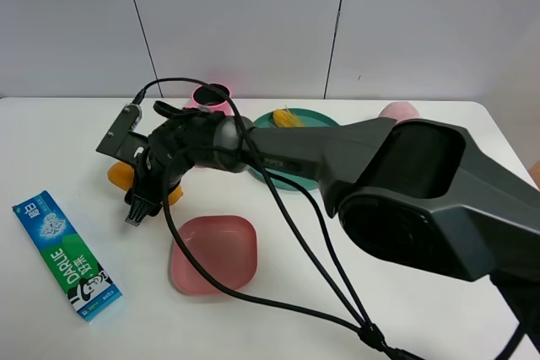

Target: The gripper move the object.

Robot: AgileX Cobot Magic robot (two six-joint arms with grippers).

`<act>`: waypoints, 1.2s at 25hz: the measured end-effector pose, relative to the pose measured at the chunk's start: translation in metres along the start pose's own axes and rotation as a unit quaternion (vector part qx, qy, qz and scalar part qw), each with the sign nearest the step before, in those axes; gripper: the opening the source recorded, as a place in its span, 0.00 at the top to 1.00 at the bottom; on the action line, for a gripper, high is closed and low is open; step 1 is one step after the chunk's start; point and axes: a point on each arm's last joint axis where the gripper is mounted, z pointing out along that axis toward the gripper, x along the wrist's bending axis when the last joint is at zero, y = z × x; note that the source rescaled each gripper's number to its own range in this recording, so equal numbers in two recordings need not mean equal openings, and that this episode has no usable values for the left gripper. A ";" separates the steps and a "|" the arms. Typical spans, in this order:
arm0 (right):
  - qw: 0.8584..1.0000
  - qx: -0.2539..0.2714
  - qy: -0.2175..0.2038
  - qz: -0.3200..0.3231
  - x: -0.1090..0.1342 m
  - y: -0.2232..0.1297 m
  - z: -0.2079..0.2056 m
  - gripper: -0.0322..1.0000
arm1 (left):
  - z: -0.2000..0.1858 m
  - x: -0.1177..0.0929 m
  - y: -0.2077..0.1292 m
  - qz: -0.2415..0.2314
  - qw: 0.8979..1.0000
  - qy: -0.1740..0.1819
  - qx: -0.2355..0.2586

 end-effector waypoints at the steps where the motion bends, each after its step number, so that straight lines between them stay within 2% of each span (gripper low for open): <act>1: 1.000 0.000 0.000 0.000 0.001 -0.002 0.004 0.97 | 0.000 0.000 0.000 0.000 1.000 0.000 0.000; 15: 1.000 -0.004 -0.001 0.000 0.003 -0.009 0.016 0.95 | 0.000 0.000 0.000 0.000 1.000 0.000 0.000; 16: 1.000 -0.005 -0.001 0.000 0.003 -0.009 0.016 0.86 | 0.000 0.000 0.000 0.000 1.000 0.000 0.000; 18: 1.000 -0.005 -0.001 0.000 0.003 -0.009 0.016 0.49 | 0.000 0.000 0.000 0.000 1.000 0.000 0.000; 19: 1.000 -0.005 -0.001 0.000 0.003 -0.009 0.016 0.35 | 0.000 0.000 0.000 0.000 1.000 0.000 0.000; 20: 1.000 -0.006 -0.002 0.000 0.003 -0.008 0.015 0.21 | 0.000 0.000 0.000 0.000 1.000 0.000 0.000; 21: 1.000 -0.008 -0.002 0.000 0.002 -0.007 0.014 0.12 | 0.000 0.000 0.000 0.000 1.000 0.000 0.000; 23: 1.000 -0.014 -0.004 0.000 0.000 0.001 0.004 0.05 | 0.000 0.000 0.000 0.000 1.000 0.000 0.000; 26: 0.999 -0.040 -0.010 -0.001 -0.005 0.027 -0.038 0.01 | 0.000 0.000 0.000 0.000 1.000 0.000 0.000; 30: 0.993 -0.114 -0.027 0.030 -0.017 0.076 -0.143 0.00 | 0.000 0.000 0.000 0.000 1.000 0.000 0.000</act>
